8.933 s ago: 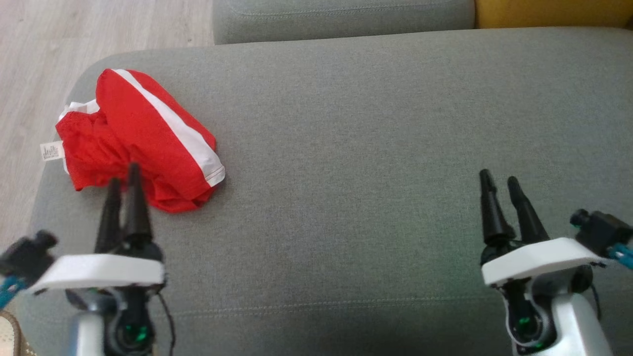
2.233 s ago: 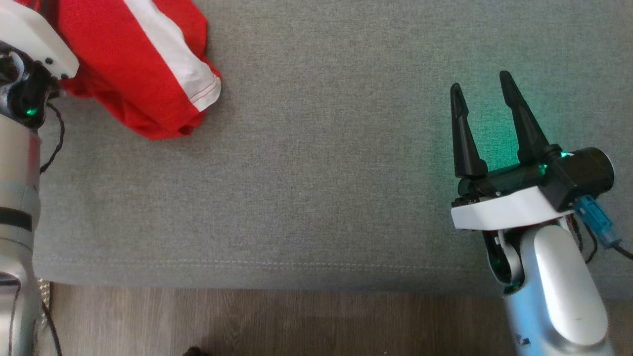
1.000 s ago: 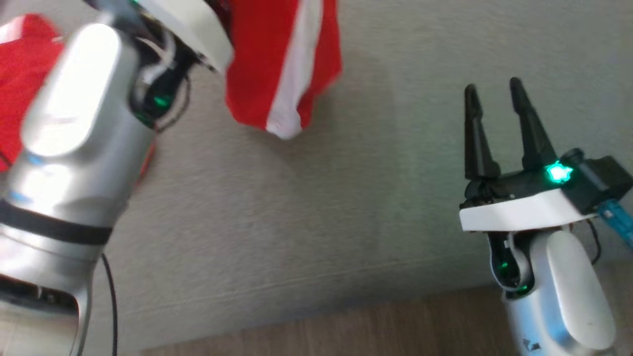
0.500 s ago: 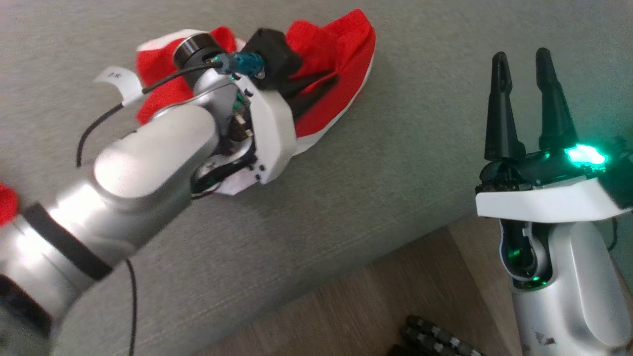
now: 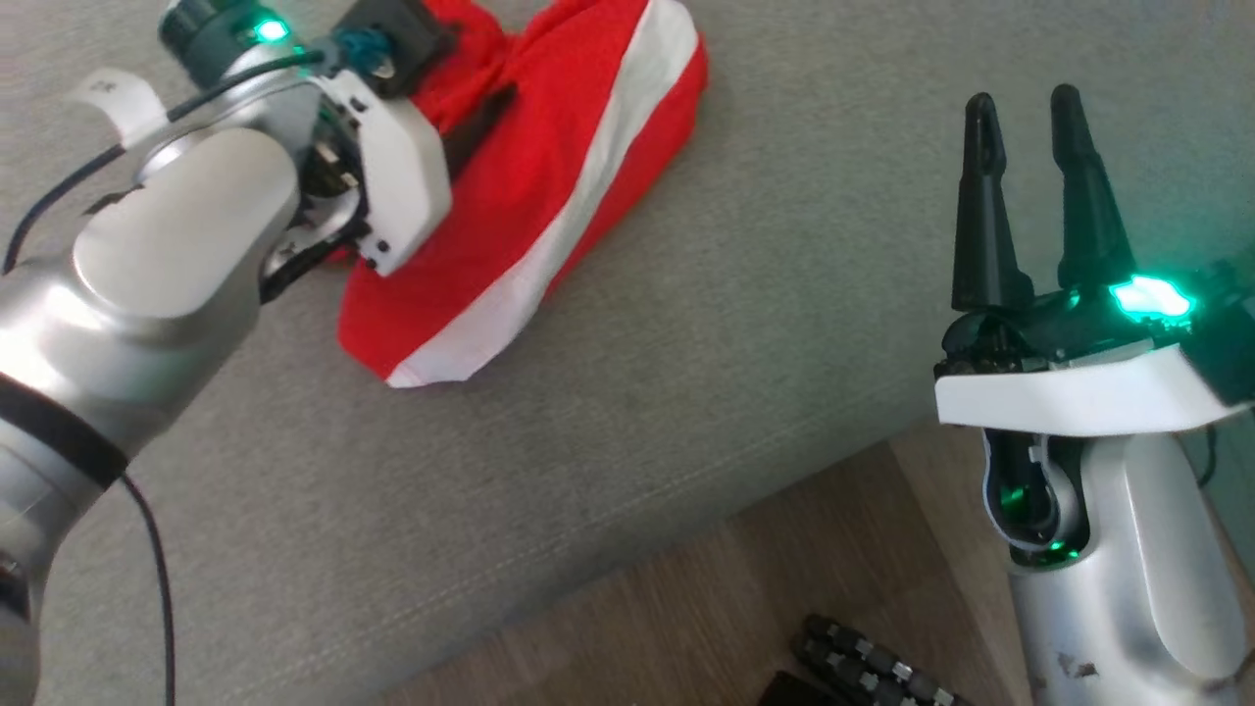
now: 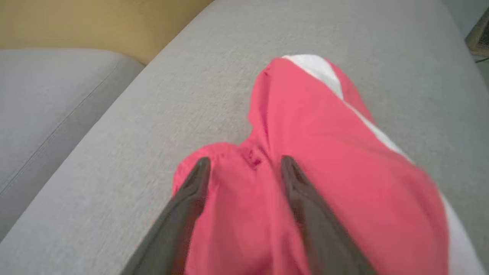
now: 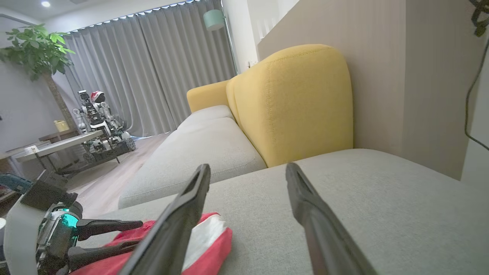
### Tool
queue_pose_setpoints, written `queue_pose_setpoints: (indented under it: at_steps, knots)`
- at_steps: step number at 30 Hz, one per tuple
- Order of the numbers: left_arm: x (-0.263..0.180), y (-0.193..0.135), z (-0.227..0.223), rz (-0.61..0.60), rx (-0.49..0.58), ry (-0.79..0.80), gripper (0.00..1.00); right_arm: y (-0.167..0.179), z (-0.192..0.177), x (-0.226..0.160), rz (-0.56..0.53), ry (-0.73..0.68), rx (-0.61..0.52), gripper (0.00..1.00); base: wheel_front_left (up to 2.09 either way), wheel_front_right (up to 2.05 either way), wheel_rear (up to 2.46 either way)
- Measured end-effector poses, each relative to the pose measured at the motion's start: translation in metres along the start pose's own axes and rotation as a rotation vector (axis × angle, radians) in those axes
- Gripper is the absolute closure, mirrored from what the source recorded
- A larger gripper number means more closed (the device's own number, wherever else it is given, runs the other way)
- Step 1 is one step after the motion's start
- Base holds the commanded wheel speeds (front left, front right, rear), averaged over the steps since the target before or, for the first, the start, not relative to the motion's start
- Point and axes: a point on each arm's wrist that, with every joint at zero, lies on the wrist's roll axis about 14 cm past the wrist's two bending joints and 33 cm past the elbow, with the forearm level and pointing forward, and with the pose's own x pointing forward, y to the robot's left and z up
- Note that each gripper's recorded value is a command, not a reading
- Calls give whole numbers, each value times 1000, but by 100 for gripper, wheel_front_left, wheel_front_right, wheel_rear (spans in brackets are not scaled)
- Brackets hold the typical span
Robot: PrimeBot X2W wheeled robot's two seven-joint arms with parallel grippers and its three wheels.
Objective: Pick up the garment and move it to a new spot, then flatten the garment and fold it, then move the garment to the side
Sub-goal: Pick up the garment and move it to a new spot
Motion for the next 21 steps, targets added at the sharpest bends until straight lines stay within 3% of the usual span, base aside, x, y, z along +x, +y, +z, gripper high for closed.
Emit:
queue_pose_setpoints:
  at_steps: [11,16,21]
  knots:
    - [-35,50,22,250,-148,-184,0,26,-14,13,74,12,1,0,0,0,0]
    - [-77,76,37,421,-242,-266,0,42,-18,19,118,9,-9,0,0,0,0]
    - [-134,80,45,611,-369,-389,0,62,-21,16,170,18,-19,0,0,0,0]
